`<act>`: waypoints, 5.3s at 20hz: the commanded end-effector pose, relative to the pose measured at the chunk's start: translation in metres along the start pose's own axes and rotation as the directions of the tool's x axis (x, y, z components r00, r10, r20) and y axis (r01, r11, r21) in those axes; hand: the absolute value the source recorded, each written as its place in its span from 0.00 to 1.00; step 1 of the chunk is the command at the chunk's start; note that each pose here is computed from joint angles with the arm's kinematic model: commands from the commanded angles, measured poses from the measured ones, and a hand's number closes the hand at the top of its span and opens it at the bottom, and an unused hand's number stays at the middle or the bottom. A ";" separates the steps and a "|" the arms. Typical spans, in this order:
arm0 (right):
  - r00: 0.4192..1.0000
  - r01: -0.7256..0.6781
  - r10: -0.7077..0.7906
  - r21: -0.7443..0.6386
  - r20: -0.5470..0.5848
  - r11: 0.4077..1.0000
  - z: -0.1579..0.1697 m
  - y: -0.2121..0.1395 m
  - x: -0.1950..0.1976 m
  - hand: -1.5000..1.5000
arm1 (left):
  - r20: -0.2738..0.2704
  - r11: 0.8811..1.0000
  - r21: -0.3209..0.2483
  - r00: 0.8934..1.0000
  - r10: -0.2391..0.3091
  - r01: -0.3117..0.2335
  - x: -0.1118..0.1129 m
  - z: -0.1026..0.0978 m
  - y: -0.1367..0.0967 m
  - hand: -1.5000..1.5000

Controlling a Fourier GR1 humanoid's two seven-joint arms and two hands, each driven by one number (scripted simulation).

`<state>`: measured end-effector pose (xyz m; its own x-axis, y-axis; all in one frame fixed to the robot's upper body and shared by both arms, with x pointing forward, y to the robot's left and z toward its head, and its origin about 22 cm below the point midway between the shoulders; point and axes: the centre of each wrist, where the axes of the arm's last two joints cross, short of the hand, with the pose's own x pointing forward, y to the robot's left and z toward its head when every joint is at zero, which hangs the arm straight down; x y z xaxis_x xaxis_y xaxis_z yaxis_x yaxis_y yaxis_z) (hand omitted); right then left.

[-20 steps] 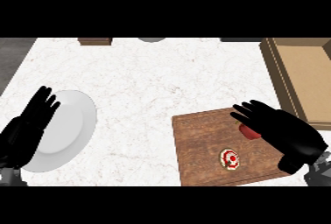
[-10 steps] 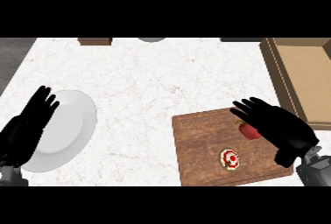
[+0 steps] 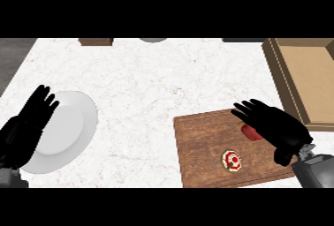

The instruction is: Pick the bell pepper from the cutting board and place it in the cardboard box

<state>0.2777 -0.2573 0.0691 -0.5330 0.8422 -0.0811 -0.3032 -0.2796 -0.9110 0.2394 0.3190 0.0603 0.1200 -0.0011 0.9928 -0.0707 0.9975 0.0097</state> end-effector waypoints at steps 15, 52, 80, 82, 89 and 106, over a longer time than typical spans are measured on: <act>0.998 -0.012 0.015 -0.046 0.053 0.999 -0.021 0.029 -0.002 1.00 | -0.024 1.000 -0.021 1.000 0.010 -0.010 0.011 -0.008 0.012 0.50; 0.324 -0.023 -0.622 -0.663 -0.713 0.748 -0.105 -0.227 -0.073 1.00 | 0.002 0.999 -0.052 1.000 -0.011 0.011 0.009 -0.016 -0.004 0.50; 0.142 -0.149 -0.645 -0.660 -0.751 0.736 -0.023 -0.148 -0.200 1.00 | 0.003 1.000 -0.027 1.000 -0.006 0.006 -0.011 -0.017 -0.011 0.50; 0.132 -0.132 -0.644 -0.657 -0.754 0.742 -0.024 -0.123 -0.203 1.00 | 0.006 0.999 -0.046 1.000 0.000 0.001 -0.005 -0.013 -0.005 0.50; 0.010 0.104 -0.678 -0.674 -0.735 0.732 -0.017 -0.082 -0.212 1.00 | 0.025 0.998 -0.069 1.000 -0.005 0.007 -0.005 -0.011 -0.018 0.50; 0.040 -0.174 -0.970 -0.958 -0.239 0.229 -0.011 -0.058 -0.210 0.00 | 0.002 0.999 -0.031 1.000 0.013 -0.013 -0.009 -0.011 -0.015 0.50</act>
<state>0.4195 -0.4099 0.1349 0.5629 0.4727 0.6780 0.6429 0.2652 -0.7186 0.2507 0.3078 0.0522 0.1156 0.0004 0.9933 -0.0342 0.9994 0.0036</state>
